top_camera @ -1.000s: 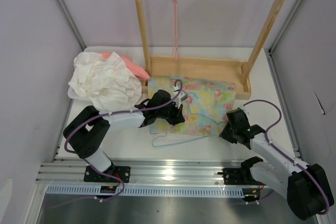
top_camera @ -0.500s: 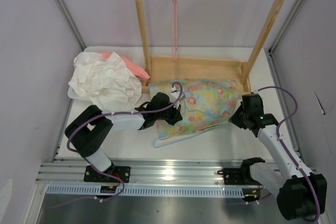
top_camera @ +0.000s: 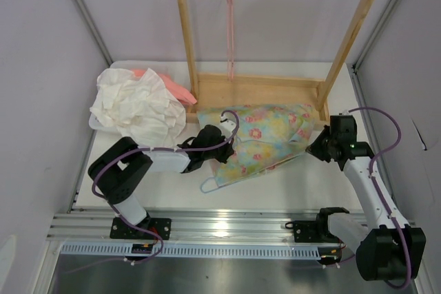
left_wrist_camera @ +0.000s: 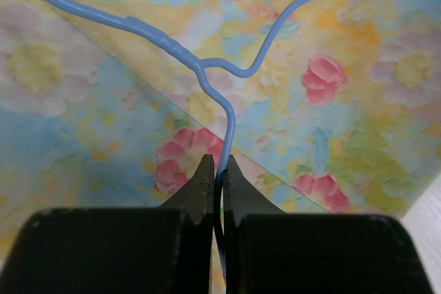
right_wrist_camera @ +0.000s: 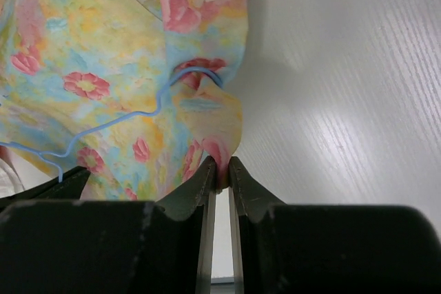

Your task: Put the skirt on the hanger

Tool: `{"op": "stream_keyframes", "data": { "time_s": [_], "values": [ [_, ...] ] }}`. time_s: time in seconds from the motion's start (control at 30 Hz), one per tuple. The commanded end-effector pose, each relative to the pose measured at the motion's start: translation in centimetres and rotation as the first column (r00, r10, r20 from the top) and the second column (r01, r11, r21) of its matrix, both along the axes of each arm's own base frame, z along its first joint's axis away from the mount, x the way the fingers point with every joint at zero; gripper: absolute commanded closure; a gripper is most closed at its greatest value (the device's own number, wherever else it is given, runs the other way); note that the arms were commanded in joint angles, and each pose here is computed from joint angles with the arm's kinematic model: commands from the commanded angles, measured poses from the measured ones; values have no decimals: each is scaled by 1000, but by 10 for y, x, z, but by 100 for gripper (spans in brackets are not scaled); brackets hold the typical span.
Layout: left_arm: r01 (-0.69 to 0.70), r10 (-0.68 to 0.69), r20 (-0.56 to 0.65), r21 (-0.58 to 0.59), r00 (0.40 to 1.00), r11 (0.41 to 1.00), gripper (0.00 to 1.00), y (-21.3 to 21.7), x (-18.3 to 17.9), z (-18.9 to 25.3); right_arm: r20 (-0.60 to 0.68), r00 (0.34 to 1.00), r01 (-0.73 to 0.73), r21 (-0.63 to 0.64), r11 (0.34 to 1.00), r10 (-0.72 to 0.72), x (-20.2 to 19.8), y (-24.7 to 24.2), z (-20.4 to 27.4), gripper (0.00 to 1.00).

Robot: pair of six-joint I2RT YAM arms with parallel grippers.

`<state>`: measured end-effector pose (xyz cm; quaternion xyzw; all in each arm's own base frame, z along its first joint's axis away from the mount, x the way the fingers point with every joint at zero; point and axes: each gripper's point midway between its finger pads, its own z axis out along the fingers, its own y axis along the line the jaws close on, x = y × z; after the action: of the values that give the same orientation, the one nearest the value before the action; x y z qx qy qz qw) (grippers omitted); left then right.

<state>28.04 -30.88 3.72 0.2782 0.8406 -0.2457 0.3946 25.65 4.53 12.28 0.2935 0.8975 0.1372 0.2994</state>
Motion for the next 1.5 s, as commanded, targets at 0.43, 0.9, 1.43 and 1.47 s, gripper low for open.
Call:
{"op": "stream_keyframes", "data": {
  "time_s": [0.43,0.9,1.43,1.47],
  "values": [
    [-85,81,223,9,971,996,100,0,49,40,-8,1000,29,-14,999,-29,-7,-26,-9,85],
    [87,-41,360,-112,932,990,100,-32,48,98,-59,997,-41,-36,998,39,-15,-3,-32,45],
    [133,-88,371,-97,924,986,100,-39,47,121,6,983,-181,-40,983,181,-11,83,-53,23],
    [132,-88,368,-96,926,987,100,-38,47,121,28,983,-178,-28,984,179,-7,86,-53,22]
  ]
}}
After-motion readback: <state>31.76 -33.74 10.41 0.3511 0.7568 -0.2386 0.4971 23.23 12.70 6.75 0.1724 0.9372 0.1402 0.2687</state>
